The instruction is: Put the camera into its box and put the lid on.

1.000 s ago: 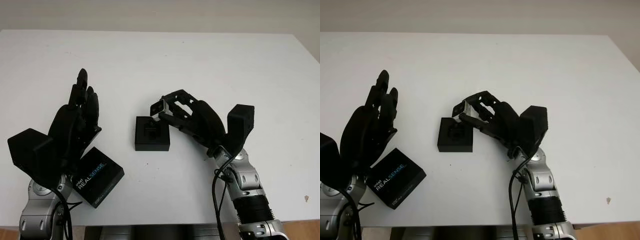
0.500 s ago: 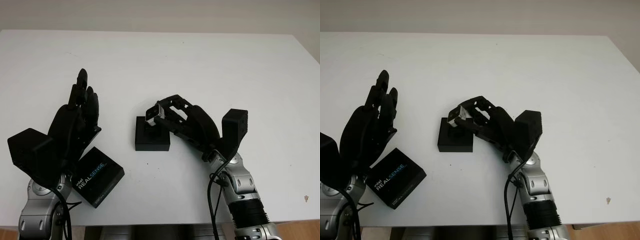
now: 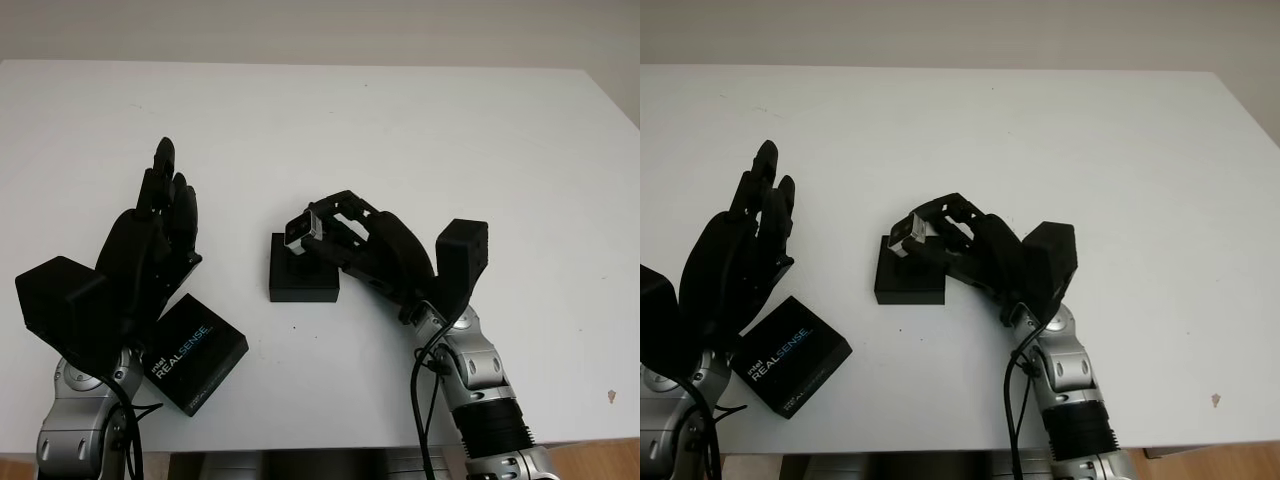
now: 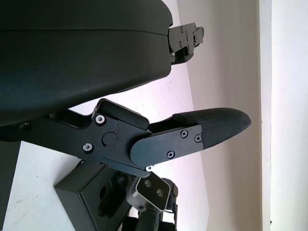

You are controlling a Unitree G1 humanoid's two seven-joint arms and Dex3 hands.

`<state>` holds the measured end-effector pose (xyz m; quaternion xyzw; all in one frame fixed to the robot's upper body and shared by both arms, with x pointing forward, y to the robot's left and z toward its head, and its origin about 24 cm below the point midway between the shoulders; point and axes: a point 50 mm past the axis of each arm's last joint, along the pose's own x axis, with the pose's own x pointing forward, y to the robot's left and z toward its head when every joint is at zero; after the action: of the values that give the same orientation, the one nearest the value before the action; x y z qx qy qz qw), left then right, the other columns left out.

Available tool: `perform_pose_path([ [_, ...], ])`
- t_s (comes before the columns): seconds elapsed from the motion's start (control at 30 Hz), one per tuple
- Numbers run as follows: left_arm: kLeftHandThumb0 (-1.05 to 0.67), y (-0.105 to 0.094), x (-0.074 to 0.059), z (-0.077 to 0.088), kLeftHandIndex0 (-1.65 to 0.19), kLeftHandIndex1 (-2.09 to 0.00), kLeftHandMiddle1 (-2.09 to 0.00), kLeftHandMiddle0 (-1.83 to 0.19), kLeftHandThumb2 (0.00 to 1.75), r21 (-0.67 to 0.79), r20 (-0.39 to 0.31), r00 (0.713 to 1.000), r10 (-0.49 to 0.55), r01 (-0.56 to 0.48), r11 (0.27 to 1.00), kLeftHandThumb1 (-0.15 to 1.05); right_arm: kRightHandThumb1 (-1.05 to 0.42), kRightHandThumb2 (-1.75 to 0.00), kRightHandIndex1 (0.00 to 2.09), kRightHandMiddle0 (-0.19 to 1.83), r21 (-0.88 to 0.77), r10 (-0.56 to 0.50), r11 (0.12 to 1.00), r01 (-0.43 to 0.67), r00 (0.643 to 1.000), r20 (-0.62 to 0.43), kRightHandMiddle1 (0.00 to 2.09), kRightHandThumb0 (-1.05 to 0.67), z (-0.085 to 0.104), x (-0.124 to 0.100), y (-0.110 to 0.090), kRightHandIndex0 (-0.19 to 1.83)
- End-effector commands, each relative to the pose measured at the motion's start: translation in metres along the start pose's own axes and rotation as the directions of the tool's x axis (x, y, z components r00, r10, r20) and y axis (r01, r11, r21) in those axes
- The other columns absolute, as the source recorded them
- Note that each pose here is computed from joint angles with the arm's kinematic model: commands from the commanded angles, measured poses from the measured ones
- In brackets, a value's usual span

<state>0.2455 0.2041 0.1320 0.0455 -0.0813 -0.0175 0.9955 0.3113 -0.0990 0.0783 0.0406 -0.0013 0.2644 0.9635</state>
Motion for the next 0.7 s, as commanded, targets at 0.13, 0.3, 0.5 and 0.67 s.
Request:
perform_pose_path([
  [0.13,-0.79,0.001,-0.002,0.003,0.19,-0.03,-0.05,0.19,0.68,0.006,0.018,1.0,0.002,-0.002,1.0,1.05,-1.02,-0.05,0.05,0.24,-0.03,0.013,0.999,-0.013,1.0,-0.001,1.72,-0.43,-0.006,0.0,0.003,0.18],
  [0.3,-0.79,0.001,-0.002,0.003,0.19,-0.03,-0.04,0.19,0.68,0.007,0.016,1.0,0.002,-0.002,1.0,1.05,-1.01,-0.05,0.05,0.23,-0.049,0.015,0.999,-0.016,1.0,-0.007,1.72,-0.42,-0.01,0.0,0.003,0.18],
  [0.5,-0.79,0.0,-0.001,0.002,0.19,-0.03,-0.04,0.19,0.68,0.006,0.015,1.0,0.002,-0.002,1.0,1.05,-1.01,-0.05,0.06,0.23,-0.078,0.018,0.997,-0.018,1.0,-0.011,1.72,-0.42,-0.013,0.0,0.004,0.2],
  [0.67,-0.79,0.0,-0.001,0.002,0.19,-0.03,-0.04,0.19,0.68,0.007,0.014,1.0,0.002,-0.002,1.0,1.05,-1.01,-0.05,0.06,0.24,-0.083,0.026,0.996,-0.026,1.0,-0.01,1.72,-0.42,-0.015,0.001,0.006,0.2],
])
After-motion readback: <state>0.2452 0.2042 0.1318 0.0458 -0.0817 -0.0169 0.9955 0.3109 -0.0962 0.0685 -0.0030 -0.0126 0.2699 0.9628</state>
